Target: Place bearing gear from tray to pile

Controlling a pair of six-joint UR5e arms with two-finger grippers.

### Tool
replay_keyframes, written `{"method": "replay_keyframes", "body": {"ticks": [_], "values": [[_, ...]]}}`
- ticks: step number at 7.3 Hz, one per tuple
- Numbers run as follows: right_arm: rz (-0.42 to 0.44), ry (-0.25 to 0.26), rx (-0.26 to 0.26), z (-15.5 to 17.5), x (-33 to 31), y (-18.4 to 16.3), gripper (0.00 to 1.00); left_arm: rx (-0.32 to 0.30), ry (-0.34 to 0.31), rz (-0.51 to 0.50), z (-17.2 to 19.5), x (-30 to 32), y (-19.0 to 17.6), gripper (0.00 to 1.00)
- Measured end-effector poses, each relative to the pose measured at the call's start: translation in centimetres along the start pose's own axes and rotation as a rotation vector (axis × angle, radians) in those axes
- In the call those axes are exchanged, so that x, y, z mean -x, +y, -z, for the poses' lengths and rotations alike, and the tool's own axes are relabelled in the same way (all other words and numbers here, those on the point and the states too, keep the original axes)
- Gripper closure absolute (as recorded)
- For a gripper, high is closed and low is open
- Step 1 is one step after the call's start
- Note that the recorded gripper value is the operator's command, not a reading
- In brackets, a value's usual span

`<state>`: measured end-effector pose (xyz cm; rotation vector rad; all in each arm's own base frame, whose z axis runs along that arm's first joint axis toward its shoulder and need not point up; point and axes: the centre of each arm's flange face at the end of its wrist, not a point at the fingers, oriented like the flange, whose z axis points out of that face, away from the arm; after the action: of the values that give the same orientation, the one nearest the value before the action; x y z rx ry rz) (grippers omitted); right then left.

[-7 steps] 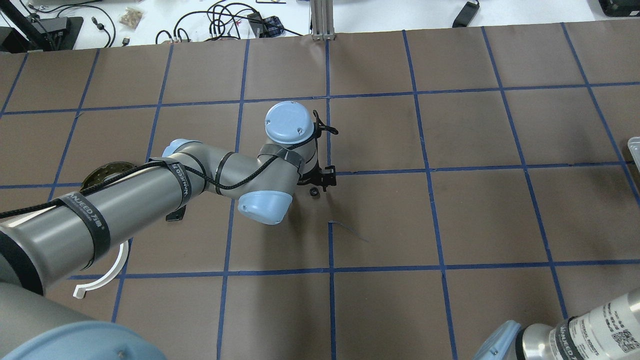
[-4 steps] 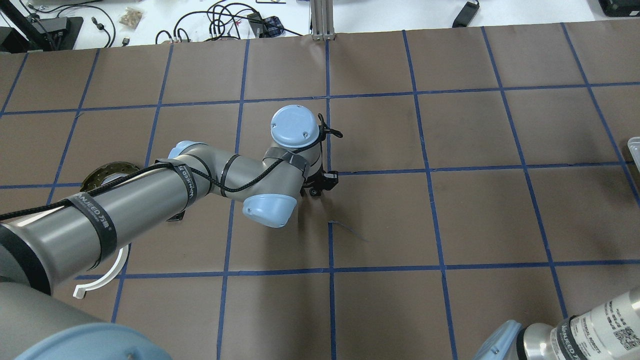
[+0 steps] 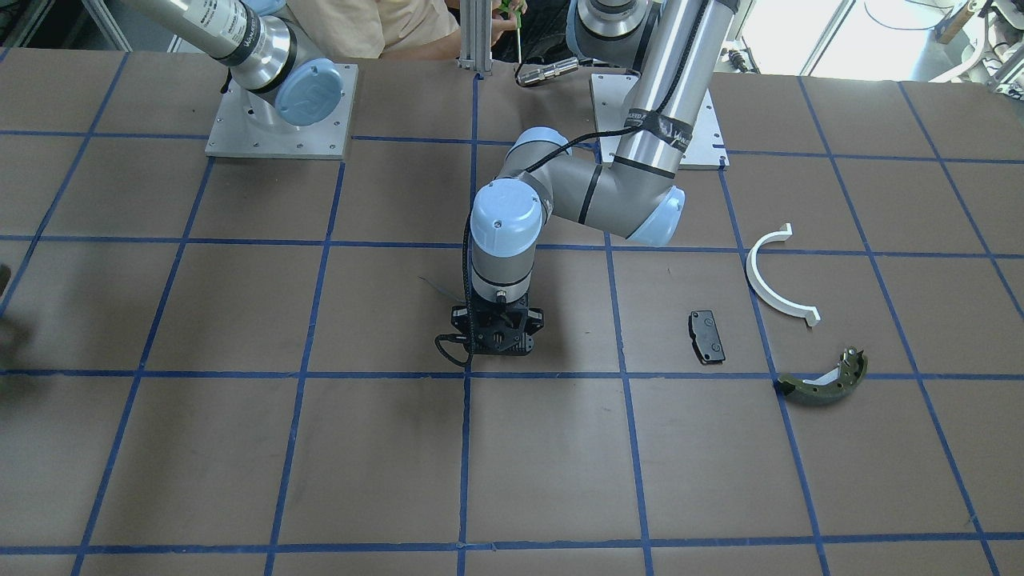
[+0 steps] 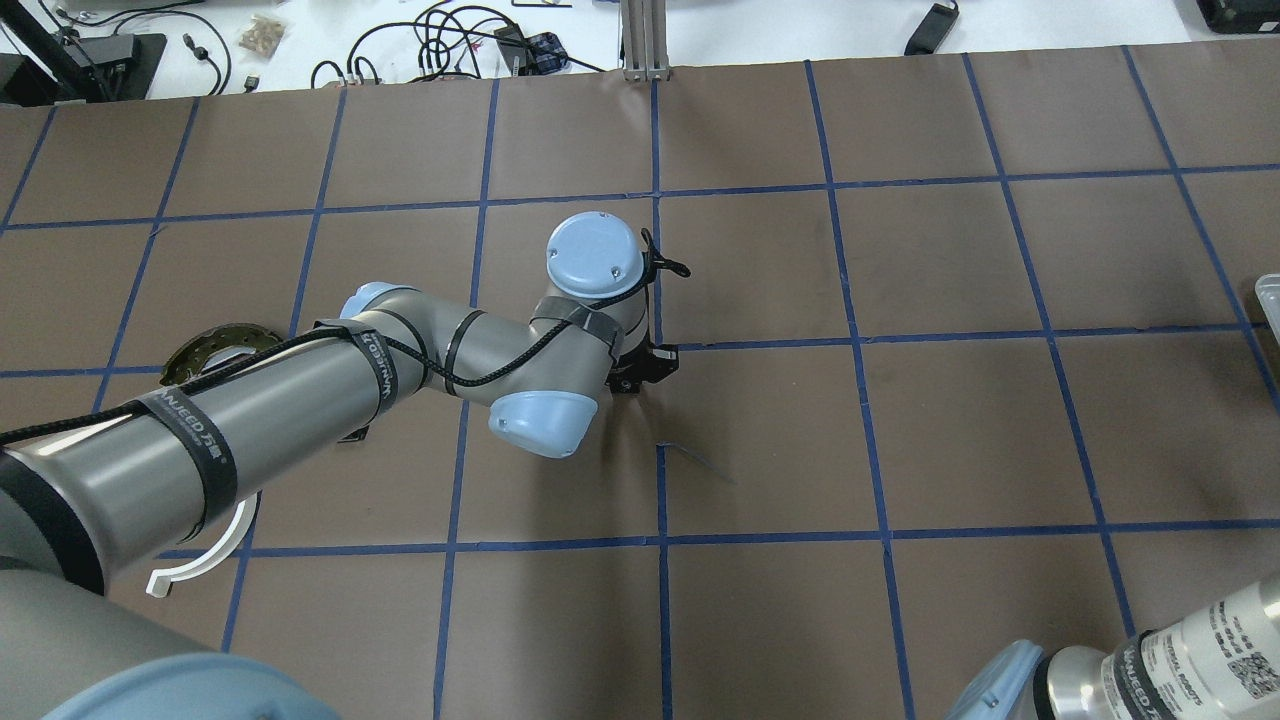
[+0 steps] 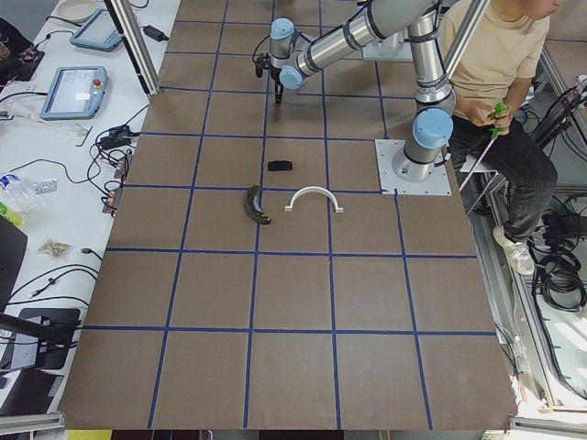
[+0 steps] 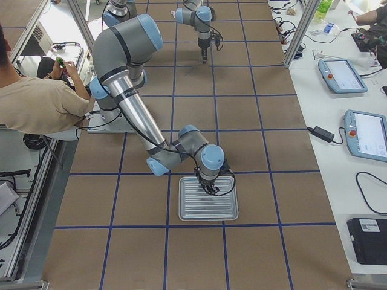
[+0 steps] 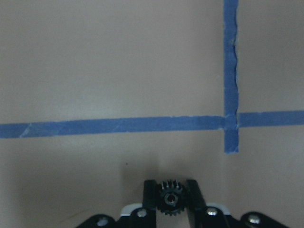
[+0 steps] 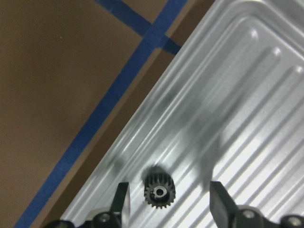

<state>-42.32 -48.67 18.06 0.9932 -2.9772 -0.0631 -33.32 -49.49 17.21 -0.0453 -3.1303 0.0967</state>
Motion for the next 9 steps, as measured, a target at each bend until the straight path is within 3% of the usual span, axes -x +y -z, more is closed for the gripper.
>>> {"method": "replay_keyframes", "body": {"ticks": [2,3,7,9], "values": [[-0.005,-0.001,0.001,-0.1,0.0,0.0,0.94,-0.026,0.005,0.001,2.2,0.6,-0.4,1.0],[-0.007,-0.001,0.002,0.0,0.0,0.0,1.0,-0.027,0.004,0.013,3.4,1.9,-0.8,1.0],[-0.007,0.029,0.066,1.9,-0.5,0.5,1.0,0.065,-0.027,-0.015,8.2,15.4,-3.4,1.0],[0.008,0.068,0.068,5.2,-0.5,-1.3,1.0,0.109,-0.102,-0.045,9.5,23.6,-2.4,1.0]]}}
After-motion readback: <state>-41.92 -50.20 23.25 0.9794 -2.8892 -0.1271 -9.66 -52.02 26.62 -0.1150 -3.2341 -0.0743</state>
